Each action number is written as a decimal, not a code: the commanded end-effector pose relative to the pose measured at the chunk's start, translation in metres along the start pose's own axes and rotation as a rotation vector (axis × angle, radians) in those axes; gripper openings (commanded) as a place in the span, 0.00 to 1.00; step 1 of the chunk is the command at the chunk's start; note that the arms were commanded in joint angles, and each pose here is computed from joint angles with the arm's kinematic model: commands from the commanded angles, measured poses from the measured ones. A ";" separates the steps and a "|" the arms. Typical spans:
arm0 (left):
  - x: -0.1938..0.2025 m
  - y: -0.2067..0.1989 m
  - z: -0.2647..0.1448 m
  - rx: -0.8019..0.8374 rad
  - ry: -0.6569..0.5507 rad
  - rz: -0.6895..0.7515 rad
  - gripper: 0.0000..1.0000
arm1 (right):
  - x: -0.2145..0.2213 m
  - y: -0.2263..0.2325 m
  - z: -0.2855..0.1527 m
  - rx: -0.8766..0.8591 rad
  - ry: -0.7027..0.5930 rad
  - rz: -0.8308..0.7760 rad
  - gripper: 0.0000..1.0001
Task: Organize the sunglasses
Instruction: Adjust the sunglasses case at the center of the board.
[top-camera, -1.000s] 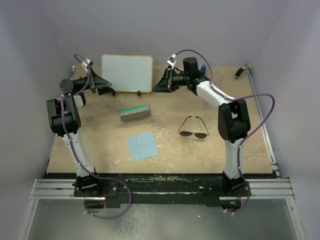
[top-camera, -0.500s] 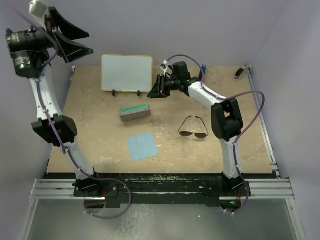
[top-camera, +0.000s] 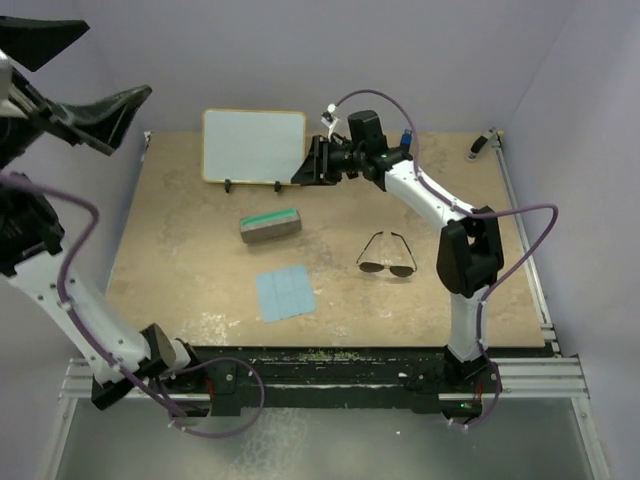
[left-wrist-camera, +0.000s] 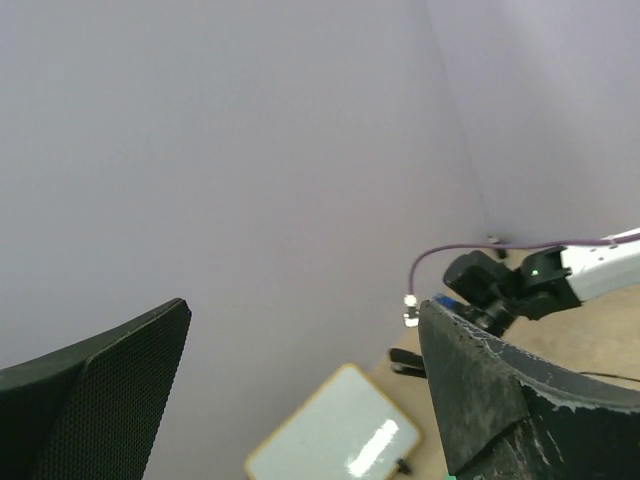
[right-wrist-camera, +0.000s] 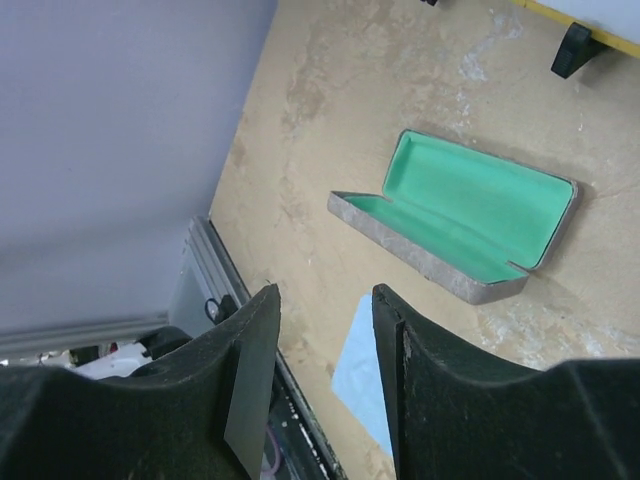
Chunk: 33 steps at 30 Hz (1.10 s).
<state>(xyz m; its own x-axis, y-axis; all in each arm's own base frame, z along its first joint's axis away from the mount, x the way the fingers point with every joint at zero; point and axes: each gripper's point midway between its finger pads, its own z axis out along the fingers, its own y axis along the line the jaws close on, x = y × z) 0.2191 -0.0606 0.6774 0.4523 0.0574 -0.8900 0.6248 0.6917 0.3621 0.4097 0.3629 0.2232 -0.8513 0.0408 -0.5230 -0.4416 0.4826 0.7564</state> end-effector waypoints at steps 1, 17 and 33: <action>0.028 0.042 -0.007 -0.182 0.027 -0.001 0.98 | -0.004 0.003 0.015 0.050 -0.013 -0.052 0.47; 0.324 0.015 -0.051 -0.337 0.596 -0.479 0.98 | 0.031 -0.057 0.088 0.206 0.123 -0.066 0.05; 0.370 -0.010 -0.070 -0.336 0.734 -0.522 0.98 | 0.110 -0.073 0.091 0.222 0.242 -0.061 0.00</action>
<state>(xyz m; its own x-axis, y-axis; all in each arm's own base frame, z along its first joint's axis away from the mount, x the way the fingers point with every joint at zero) 0.3425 0.0053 0.3215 -0.4393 -0.0098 -0.8983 0.3522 0.9180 -0.1822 0.3871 0.3986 0.0421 -0.9247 -0.1632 -0.3439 -0.3537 0.7020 0.6181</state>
